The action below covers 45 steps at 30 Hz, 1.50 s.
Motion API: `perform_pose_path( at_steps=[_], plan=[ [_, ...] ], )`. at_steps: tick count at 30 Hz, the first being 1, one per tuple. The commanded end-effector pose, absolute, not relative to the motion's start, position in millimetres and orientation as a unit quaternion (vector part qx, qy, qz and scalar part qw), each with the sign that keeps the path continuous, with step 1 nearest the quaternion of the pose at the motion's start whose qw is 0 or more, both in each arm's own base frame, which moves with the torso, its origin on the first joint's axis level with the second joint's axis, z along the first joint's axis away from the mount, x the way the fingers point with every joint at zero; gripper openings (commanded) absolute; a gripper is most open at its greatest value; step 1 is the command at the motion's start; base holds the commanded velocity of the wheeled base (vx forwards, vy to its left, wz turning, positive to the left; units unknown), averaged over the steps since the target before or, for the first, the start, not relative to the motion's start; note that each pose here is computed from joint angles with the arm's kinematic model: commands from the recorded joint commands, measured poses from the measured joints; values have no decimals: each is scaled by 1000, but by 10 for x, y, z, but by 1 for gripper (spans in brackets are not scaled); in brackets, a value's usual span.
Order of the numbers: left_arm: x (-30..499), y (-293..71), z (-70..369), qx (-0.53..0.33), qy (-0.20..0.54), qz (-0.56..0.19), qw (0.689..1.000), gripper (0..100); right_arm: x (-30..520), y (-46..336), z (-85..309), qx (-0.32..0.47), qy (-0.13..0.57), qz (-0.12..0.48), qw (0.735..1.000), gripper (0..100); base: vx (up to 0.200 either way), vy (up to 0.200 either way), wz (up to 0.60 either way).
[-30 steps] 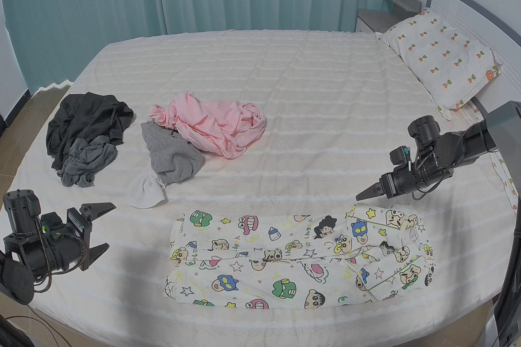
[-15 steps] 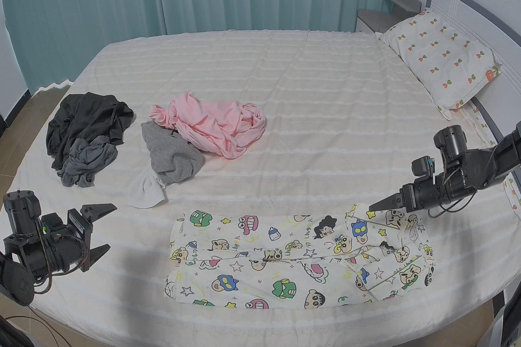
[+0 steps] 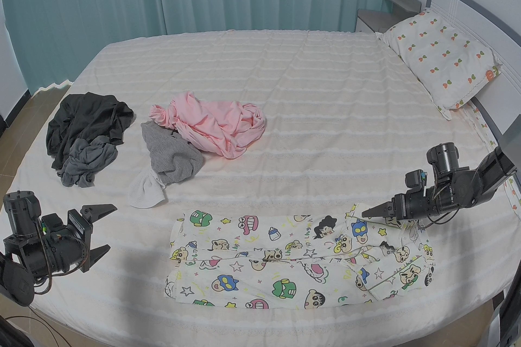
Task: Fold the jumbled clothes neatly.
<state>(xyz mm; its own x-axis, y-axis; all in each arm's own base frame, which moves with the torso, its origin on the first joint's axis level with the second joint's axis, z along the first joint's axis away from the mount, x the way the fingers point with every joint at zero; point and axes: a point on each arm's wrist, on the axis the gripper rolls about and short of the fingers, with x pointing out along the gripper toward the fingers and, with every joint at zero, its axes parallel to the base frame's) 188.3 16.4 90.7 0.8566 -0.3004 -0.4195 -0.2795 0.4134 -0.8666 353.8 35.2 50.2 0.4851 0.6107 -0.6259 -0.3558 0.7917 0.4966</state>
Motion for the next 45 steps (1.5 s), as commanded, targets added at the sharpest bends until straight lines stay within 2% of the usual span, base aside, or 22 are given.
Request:
perform_pose_path(
  at_steps=[1,8,12,14,15,18,22,26,32,37,45],
  plan=[
    [1884,162,908,-542,268,-7,797,100,3689,244,254,174,434,264,843,100,0,0,0],
    [1884,147,911,-540,269,-11,798,100,3711,145,121,202,442,281,827,100,0,0,0],
    [1888,113,925,-536,271,-20,799,100,3698,114,166,208,437,286,827,100,0,0,0],
    [1880,18,959,-514,275,-46,812,100,3570,111,462,209,412,305,833,100,0,0,0],
    [1880,18,959,-514,275,-46,812,100,3570,111,462,209,412,305,833,100,0,0,0],
    [1859,-208,984,-456,294,-105,833,100,3243,114,861,212,382,320,841,100,0,0,0],
    [1915,-362,1006,-403,312,-144,849,100,2786,69,1074,210,365,316,850,100,0,0,0],
    [2064,-420,881,-285,378,-140,870,100,2266,-11,1164,206,335,303,868,100,0,0,0],
    [2379,-538,808,-250,452,-122,847,100,1776,-141,1254,215,285,267,895,100,0,0,0],
    [2591,-691,617,-220,481,-135,838,100,1630,-122,1404,221,253,270,902,100,0,0,0],
    [2893,-954,129,-150,516,-70,840,100,1486,-99,1513,205,221,275,913,100,0,0,0]
  ],
)
